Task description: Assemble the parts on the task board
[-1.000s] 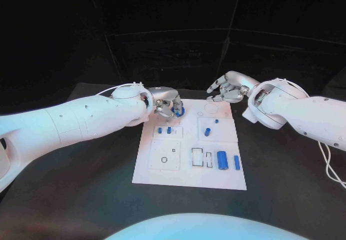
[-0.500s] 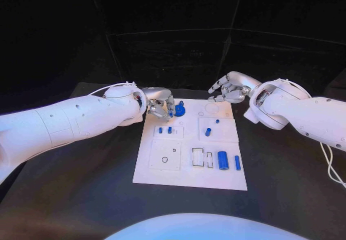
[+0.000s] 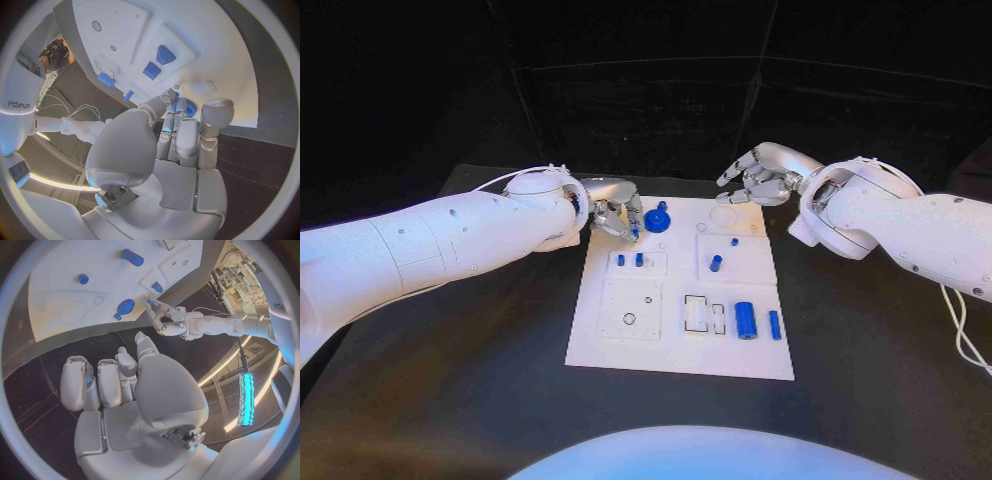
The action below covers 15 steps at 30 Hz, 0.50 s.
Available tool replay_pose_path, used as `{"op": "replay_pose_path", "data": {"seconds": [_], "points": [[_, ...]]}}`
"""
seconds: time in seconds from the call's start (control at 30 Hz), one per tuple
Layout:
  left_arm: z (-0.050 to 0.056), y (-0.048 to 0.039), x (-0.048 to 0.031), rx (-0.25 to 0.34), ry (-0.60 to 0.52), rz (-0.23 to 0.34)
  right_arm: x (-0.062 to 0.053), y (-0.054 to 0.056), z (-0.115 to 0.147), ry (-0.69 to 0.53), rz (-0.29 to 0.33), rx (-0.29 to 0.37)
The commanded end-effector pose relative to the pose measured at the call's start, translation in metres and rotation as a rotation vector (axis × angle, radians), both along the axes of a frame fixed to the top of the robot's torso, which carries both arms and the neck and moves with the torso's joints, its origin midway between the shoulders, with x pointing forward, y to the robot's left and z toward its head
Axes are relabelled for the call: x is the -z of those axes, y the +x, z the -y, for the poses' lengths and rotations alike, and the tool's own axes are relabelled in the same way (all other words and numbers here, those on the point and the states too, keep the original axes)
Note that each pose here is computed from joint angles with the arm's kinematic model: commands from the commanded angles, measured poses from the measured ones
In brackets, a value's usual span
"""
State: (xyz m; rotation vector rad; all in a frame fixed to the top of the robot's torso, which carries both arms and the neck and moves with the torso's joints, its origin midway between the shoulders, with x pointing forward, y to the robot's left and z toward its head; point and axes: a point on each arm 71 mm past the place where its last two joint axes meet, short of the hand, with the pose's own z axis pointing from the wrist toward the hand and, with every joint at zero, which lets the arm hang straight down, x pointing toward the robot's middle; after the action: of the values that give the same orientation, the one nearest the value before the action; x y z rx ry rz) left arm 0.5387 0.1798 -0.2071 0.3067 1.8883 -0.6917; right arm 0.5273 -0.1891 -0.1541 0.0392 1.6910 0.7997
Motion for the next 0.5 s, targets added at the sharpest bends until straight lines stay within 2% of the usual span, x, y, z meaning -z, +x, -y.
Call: {"op": "replay_pose_path", "data": {"seconds": [0.03,0.5], "points": [[-0.0013,0.0005,0.0019,-0.008,0.014,-0.031,-0.0014,-0.0001,-0.0006,0.002,0.003,-0.009],[0.0027,0.0,0.0068,0.004,0.02,-0.051,-0.0014,0.0,-0.0021,0.003,0.003,-0.012]]}}
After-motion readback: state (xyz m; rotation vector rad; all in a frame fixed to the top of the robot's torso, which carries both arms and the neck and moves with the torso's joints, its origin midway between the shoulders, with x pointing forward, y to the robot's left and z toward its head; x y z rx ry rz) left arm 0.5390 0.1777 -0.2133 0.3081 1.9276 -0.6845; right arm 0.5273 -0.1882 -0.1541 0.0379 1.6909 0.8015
